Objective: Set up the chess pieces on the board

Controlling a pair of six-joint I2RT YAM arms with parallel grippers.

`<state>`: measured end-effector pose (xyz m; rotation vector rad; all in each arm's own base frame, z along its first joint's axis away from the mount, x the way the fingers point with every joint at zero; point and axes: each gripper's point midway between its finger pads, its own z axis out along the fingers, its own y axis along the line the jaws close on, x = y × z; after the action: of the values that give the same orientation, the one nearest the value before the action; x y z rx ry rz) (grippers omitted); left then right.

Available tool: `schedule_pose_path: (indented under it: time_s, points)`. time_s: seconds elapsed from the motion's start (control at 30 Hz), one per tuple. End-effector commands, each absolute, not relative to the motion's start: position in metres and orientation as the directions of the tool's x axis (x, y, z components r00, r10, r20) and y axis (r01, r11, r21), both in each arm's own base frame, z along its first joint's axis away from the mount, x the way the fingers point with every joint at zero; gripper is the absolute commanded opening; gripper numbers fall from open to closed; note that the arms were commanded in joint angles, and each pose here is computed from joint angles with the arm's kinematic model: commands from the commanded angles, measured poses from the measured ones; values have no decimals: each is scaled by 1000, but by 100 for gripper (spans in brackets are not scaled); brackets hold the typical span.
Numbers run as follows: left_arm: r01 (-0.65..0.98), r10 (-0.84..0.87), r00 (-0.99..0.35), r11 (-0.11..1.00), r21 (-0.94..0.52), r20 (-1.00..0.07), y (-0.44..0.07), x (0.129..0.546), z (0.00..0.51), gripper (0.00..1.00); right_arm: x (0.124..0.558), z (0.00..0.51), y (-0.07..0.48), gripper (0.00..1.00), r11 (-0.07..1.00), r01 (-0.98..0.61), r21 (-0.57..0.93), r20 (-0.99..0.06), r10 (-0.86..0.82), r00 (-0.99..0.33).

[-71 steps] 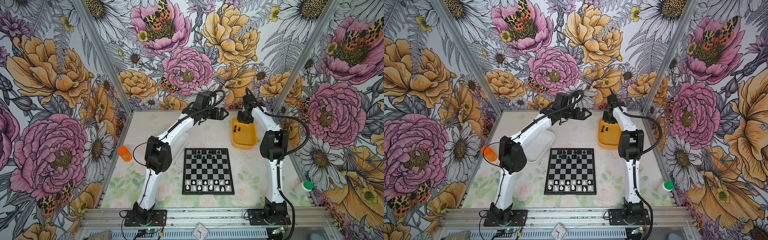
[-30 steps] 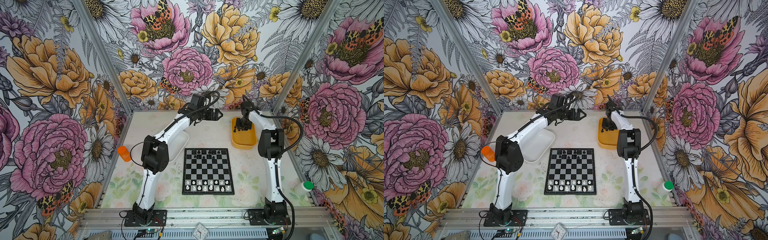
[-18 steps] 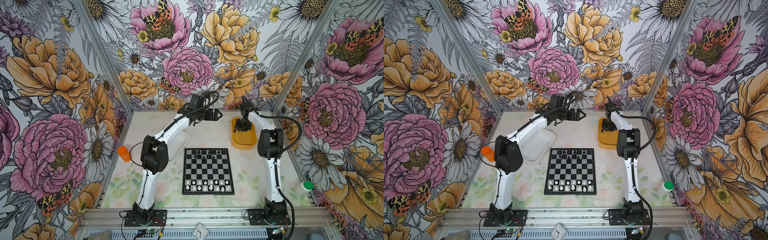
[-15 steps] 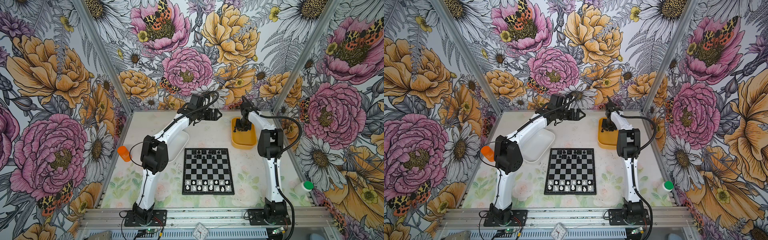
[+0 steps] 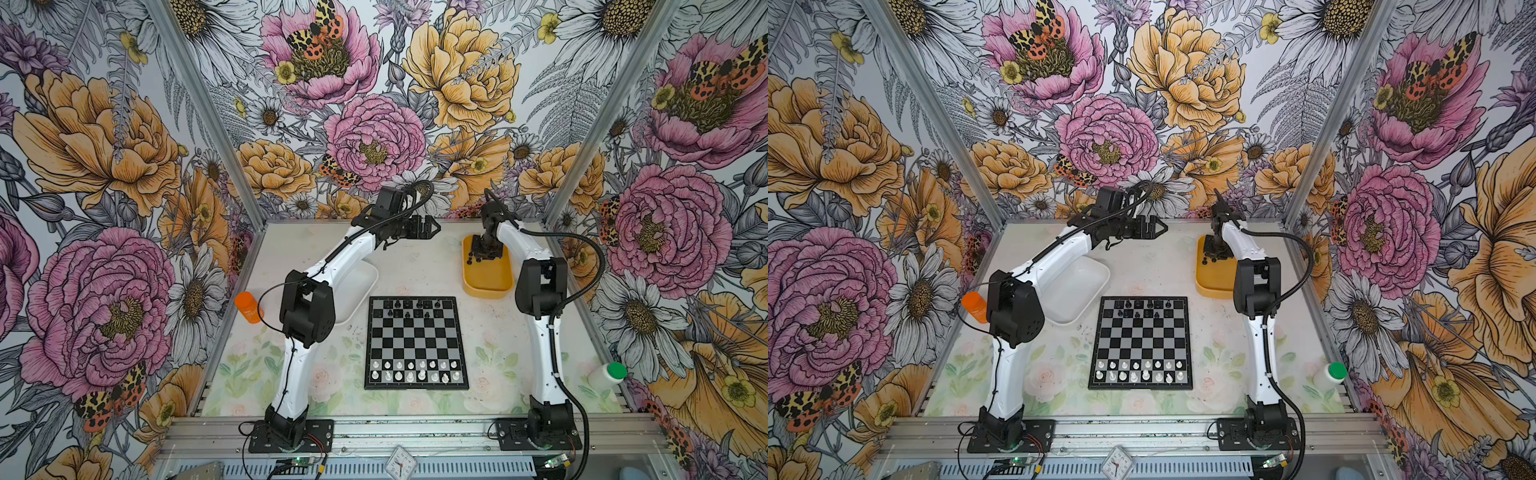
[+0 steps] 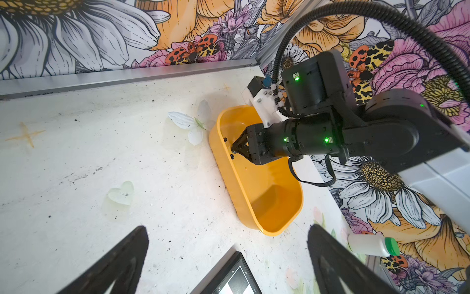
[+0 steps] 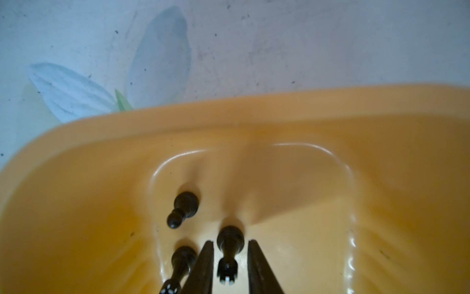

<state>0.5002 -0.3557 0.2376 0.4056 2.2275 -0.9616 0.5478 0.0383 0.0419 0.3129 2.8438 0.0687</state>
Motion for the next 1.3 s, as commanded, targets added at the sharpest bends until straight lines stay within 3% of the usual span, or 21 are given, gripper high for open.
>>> schedule_pose_path:
  time_s: [0.0, 1.27]
  points:
    - [532, 2, -709, 658, -533, -705, -350, 494, 264, 99, 557, 50, 37, 25, 977, 196, 83, -301, 212, -930]
    - [530, 10, -706, 670, -520, -708, -334, 488, 264, 99, 559, 46, 43, 16, 976, 199, 83, -296, 215, -931]
